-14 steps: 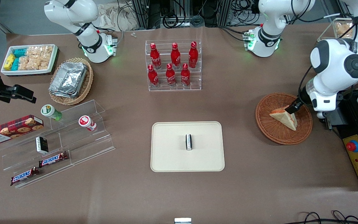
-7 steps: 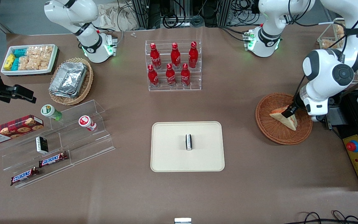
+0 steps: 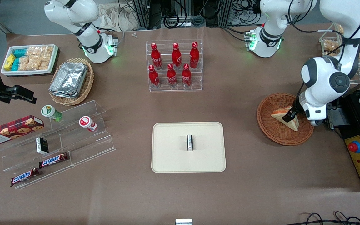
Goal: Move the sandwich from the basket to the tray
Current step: 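Lower the left gripper and close it on the wrapped sandwich, then lift the sandwich up out of the basket with the left gripper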
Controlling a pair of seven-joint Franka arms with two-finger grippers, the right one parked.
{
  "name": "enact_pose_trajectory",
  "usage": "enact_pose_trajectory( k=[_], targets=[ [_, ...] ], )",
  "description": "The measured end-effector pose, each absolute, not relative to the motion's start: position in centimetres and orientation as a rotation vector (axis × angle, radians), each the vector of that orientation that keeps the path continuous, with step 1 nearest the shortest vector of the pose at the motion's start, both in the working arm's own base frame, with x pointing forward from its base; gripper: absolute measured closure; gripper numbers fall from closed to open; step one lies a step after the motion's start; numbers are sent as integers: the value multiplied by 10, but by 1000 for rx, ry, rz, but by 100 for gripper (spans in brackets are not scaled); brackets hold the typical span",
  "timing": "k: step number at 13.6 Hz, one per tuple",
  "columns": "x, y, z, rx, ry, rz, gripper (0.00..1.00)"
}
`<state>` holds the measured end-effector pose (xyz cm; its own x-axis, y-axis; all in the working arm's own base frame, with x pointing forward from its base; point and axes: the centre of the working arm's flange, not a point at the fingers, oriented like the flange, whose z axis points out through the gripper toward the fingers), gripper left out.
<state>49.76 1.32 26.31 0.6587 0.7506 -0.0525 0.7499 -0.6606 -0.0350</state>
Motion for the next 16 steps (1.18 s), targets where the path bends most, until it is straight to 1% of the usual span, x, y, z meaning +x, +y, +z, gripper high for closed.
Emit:
enact_pose_trajectory(
  k=[1,2,4,5,6,7,8,9,10,11,13,14,16],
  targets=[
    [497,13,259,-2850,-1289,103,0],
    [498,13,257,-2849,-1289,103,5],
    [498,13,256,-2849,-1289,104,30],
    [498,13,254,-2849,-1289,103,39],
    [498,13,252,-2849,-1289,101,44],
    [498,13,251,-2849,-1289,101,44],
    [499,13,249,-2850,-1290,97,52],
    [499,13,250,-2851,-1290,93,63],
    [500,13,250,-2852,-1291,90,70],
    [500,13,251,-2853,-1291,85,74],
    [504,13,261,-2863,-1291,57,74],
    [506,12,272,-2871,-1287,38,74],
    [512,9,307,-2883,-1265,49,74]
  ],
)
